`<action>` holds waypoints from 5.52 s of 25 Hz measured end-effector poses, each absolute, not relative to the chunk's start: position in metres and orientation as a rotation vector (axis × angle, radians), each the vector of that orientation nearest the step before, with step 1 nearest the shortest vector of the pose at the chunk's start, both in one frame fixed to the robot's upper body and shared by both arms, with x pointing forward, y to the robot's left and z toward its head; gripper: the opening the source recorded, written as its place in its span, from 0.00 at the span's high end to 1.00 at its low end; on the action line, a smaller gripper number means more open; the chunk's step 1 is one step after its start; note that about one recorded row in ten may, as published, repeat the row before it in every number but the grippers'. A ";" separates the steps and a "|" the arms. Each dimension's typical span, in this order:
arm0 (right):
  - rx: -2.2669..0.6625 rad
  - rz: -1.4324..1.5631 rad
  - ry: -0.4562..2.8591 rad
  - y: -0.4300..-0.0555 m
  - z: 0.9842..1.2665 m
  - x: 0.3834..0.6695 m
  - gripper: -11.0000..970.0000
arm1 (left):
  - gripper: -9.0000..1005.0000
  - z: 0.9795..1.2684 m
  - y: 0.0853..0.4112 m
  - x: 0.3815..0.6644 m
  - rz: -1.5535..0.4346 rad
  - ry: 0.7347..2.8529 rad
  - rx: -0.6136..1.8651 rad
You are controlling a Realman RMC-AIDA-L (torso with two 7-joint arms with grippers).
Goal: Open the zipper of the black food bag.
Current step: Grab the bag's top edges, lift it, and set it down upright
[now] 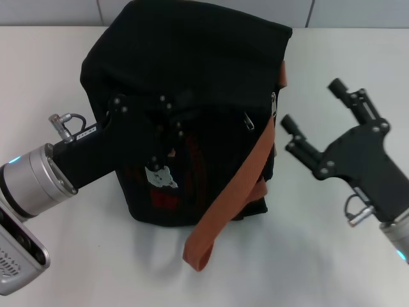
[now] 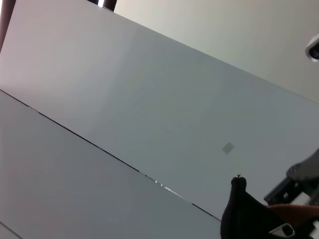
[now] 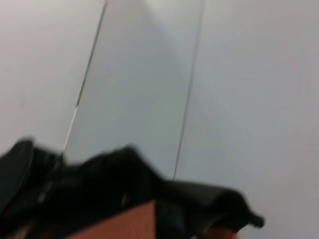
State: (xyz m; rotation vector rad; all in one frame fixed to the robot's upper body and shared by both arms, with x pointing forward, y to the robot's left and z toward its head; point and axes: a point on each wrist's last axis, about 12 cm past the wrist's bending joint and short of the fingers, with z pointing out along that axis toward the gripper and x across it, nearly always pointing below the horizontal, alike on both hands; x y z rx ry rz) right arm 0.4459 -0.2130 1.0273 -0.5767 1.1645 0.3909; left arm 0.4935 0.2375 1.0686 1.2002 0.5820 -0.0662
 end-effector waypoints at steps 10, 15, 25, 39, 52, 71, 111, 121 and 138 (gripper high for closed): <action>-0.748 0.191 1.134 -0.186 1.022 0.447 0.15 | 0.90 1.070 0.237 0.495 -0.066 0.577 1.200; -0.747 0.130 1.126 -0.184 1.023 0.448 0.15 | 0.90 1.070 0.237 0.495 -0.067 0.574 1.198; -0.689 0.025 1.115 -0.190 1.029 0.458 0.16 | 0.90 1.069 0.238 0.493 -0.067 0.577 1.195; -0.727 -0.014 1.095 -0.188 1.030 0.461 0.16 | 0.90 1.070 0.236 0.494 -0.071 0.570 1.197; -0.755 -0.040 1.081 -0.182 1.032 0.465 0.16 | 0.90 1.070 0.236 0.494 -0.073 0.569 1.199; -0.806 -0.018 1.094 -0.174 1.030 0.470 0.51 | 0.90 1.070 0.236 0.494 -0.075 0.568 1.198; -0.913 -0.101 1.002 -0.166 1.031 0.468 0.52 | 0.90 1.070 0.236 0.493 -0.075 0.571 1.195; -0.937 -0.113 0.986 -0.165 1.031 0.469 0.58 | 0.89 1.070 0.236 0.493 -0.074 0.570 1.195; -0.967 -0.127 0.986 -0.161 1.031 0.473 0.78 | 0.89 1.070 0.236 0.494 -0.072 0.574 1.196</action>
